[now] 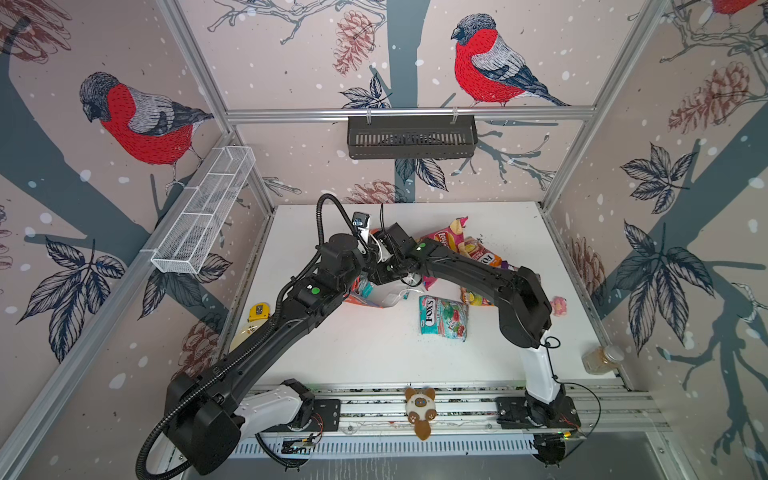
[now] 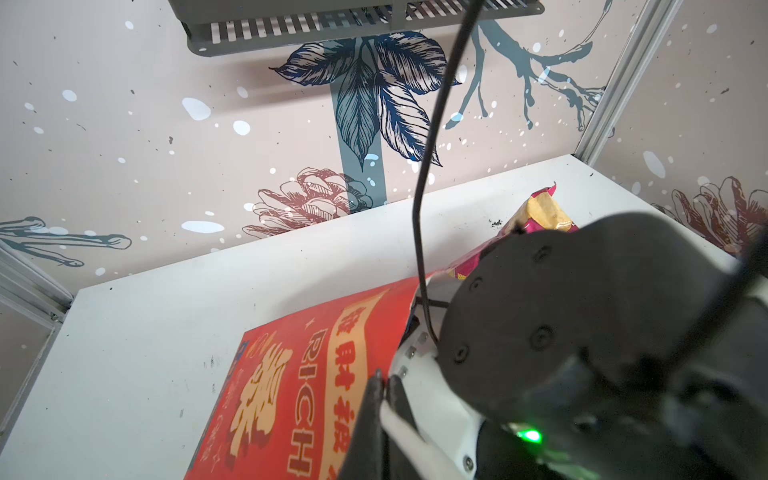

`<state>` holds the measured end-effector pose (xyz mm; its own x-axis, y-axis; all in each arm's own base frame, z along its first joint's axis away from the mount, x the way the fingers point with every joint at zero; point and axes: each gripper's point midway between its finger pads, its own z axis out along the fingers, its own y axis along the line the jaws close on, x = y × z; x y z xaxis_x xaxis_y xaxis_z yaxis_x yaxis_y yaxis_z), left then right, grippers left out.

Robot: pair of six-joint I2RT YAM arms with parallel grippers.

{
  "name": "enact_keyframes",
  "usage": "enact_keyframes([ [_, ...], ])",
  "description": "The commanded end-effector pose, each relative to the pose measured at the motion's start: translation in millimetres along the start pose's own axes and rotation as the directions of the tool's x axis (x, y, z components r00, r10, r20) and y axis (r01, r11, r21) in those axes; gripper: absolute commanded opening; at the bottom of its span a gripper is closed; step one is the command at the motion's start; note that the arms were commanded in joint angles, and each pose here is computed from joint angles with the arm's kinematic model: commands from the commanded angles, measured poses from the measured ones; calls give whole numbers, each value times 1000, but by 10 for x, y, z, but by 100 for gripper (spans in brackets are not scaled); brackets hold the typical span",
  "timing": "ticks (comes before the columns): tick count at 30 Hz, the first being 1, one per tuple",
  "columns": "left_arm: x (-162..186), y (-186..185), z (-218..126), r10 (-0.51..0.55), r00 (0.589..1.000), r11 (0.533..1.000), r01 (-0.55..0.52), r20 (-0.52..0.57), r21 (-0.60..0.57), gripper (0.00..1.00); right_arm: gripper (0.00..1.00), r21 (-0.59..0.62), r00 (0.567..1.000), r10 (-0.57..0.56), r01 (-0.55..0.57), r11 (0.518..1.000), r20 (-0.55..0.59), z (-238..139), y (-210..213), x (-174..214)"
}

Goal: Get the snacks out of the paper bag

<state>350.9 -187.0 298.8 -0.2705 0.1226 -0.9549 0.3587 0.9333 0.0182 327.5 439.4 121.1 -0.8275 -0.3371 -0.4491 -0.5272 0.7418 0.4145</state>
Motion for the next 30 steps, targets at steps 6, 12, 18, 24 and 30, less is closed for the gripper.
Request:
enact_keyframes([
  [6, -136, -75, 25, -22, 998, 999, 20, 52, 38, 0, 59, 22, 998, 49, -48, 999, -36, 153, -67, 16],
  [12, -134, -104, 57, -23, 998, 998, 20, 51, 52, 0, 62, -2, 997, 56, -56, 998, -47, 241, -37, -8],
  [18, -105, -152, 113, -24, 999, 997, 21, 44, 73, 0, 64, -5, 997, 50, -51, 999, -66, 346, -29, -35],
  [24, -212, -204, 148, -33, 997, 995, 26, 65, 98, 0, 64, -28, 997, 35, -37, 999, -68, 403, 33, -93],
  [30, -248, -226, 164, -34, 997, 994, 26, 72, 105, 0, 49, -40, 996, 21, -24, 999, -82, 490, 106, -101],
])
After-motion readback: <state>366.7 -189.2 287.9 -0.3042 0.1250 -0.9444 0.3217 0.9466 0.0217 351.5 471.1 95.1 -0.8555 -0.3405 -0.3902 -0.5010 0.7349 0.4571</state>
